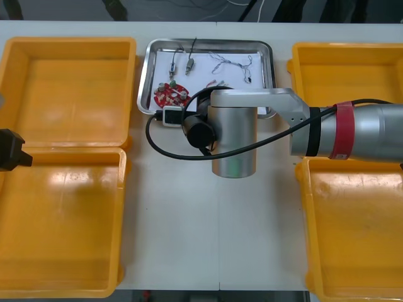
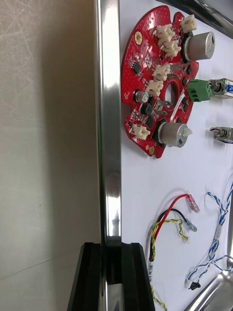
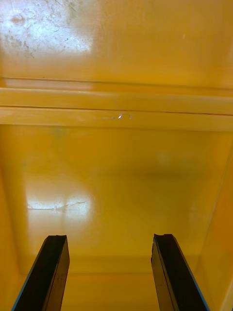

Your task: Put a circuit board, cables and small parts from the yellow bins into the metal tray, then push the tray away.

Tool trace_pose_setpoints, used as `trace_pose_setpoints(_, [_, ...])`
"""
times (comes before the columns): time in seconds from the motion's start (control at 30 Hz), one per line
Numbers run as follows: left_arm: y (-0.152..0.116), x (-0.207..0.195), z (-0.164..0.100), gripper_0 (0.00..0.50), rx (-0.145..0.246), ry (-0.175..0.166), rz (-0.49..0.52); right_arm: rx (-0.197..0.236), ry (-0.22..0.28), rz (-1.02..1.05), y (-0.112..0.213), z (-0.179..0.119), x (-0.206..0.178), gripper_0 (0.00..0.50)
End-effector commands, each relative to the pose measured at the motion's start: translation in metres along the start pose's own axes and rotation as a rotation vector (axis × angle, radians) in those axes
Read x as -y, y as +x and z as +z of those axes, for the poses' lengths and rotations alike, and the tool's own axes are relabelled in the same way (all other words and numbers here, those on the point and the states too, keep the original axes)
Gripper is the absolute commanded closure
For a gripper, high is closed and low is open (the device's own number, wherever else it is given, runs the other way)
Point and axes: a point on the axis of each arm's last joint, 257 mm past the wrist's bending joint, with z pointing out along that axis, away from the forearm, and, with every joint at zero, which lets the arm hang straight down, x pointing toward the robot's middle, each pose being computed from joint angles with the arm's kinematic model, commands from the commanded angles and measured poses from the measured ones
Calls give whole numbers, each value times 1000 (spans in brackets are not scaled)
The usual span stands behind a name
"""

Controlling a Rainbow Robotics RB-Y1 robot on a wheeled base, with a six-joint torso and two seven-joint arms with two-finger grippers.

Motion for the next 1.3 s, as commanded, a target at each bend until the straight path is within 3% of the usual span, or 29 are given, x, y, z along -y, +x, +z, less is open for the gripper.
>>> trace_pose_setpoints(0.03, [-1,-11,-12,0,18,-34,64,15,71,9,-2,-6,40,500])
trace_pose_setpoints(0.3, [-1,-11,-12,0,18,-34,64,14,67,1,-1,-5,37,500])
trace_pose_setpoints(0.33, [-1,-11,-12,0,18,-34,64,14,68,-1,-1,-5,38,403])
trace_pose_setpoints(0.4, [-1,-11,-12,0,18,-34,64,16,68,-2,-2,-5,38,316])
trace_pose_setpoints(0.43, [-1,-11,-12,0,18,-34,64,16,68,-2,-2,-5,38,316])
trace_pose_setpoints(0.47, [-1,-11,-12,0,18,-34,64,15,69,-2,-1,-5,38,195])
trace_pose_setpoints(0.5, [-1,-11,-12,0,18,-34,64,16,68,-1,-1,-5,38,136])
trace_pose_setpoints(0.53, [-1,-11,-12,0,18,-34,64,15,67,-4,0,-5,38,88])
trace_pose_setpoints(0.57, [-1,-11,-12,0,18,-34,64,16,68,-2,-1,-5,38,76])
trace_pose_setpoints(0.8, [-1,-11,-12,0,18,-34,64,25,61,-5,0,-10,37,35])
trace_pose_setpoints(0.97, [-1,-11,-12,0,18,-34,64,20,12,21,-2,-18,30,32])
trace_pose_setpoints(1.3, [-1,-11,-12,0,18,-34,64,-38,-28,58,-6,-51,15,28])
